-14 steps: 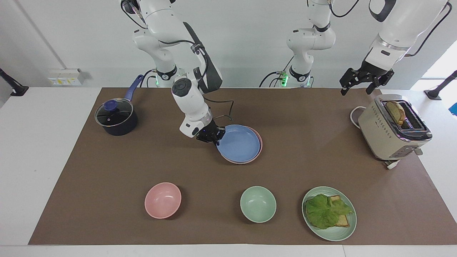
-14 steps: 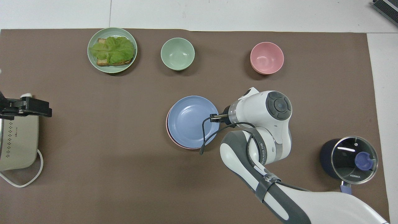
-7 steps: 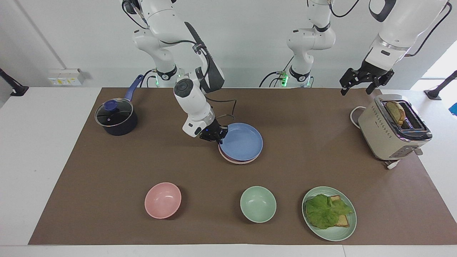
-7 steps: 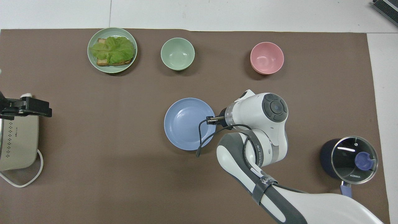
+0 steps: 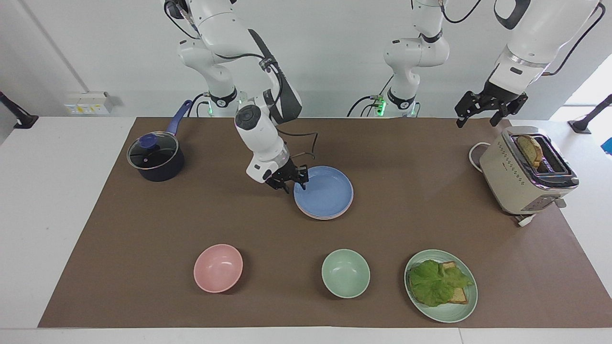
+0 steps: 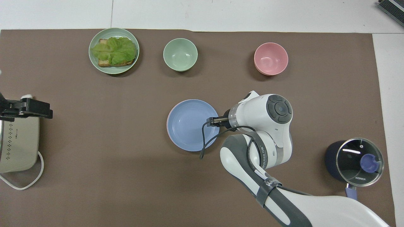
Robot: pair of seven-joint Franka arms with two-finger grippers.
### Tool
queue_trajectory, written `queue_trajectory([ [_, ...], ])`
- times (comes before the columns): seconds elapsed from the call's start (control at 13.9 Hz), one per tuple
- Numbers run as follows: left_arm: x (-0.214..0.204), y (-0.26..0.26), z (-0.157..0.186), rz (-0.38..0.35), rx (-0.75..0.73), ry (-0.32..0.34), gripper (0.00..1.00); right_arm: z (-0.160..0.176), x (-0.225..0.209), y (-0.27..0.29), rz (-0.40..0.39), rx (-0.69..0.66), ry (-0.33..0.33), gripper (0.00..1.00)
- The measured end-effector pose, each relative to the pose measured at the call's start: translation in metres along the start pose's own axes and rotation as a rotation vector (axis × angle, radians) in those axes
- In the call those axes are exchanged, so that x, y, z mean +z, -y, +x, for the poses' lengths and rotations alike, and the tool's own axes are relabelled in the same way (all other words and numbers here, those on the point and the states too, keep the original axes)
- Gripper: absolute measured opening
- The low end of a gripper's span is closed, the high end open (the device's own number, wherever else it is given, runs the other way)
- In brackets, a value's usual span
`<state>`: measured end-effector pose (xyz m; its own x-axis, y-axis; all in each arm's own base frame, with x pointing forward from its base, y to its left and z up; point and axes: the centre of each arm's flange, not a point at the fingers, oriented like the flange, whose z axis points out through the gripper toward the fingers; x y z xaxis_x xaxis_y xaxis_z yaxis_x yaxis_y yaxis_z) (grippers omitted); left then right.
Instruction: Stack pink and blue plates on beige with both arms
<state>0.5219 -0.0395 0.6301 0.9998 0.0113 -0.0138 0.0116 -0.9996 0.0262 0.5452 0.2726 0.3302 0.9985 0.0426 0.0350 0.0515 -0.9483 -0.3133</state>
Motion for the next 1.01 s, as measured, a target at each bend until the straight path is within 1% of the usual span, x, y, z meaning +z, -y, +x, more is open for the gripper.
queue_trajectory([
  [0.14, 0.0, 0.0, 0.0, 0.0, 0.0, 0.0, 1.0, 0.005, -0.013, -0.003, 0.004, 0.006, -0.024, 0.97],
  [0.22, 0.0, 0.0, 0.0, 0.0, 0.0, 0.0, 1.0, 0.009, -0.026, -0.006, 0.007, 0.013, -0.046, 1.0],
  [0.29, 0.0, 0.0, 0.0, 0.0, 0.0, 0.0, 1.0, 0.012, -0.043, -0.012, 0.009, 0.024, -0.061, 1.0],
  [0.43, 0.0, 0.0, 0.0, 0.0, 0.0, 0.0, 1.0, 0.016, -0.088, -0.036, 0.009, 0.065, -0.068, 1.0],
  [0.5, 0.0, 0.0, 0.0, 0.0, 0.0, 0.0, 1.0, 0.016, -0.113, -0.053, 0.002, 0.089, -0.064, 1.0],
  [0.58, 0.0, 0.0, 0.0, 0.0, 0.0, 0.0, 1.0, 0.013, -0.138, -0.068, -0.021, 0.1, -0.055, 1.0],
  [0.79, 0.0, 0.0, 0.0, 0.0, 0.0, 0.0, 1.0, -0.003, -0.219, -0.102, -0.144, 0.099, -0.034, 1.0],
  [1.01, 0.0, 0.0, 0.0, 0.0, 0.0, 0.0, 1.0, -0.018, -0.309, -0.111, -0.245, 0.111, 0.01, 1.0],
])
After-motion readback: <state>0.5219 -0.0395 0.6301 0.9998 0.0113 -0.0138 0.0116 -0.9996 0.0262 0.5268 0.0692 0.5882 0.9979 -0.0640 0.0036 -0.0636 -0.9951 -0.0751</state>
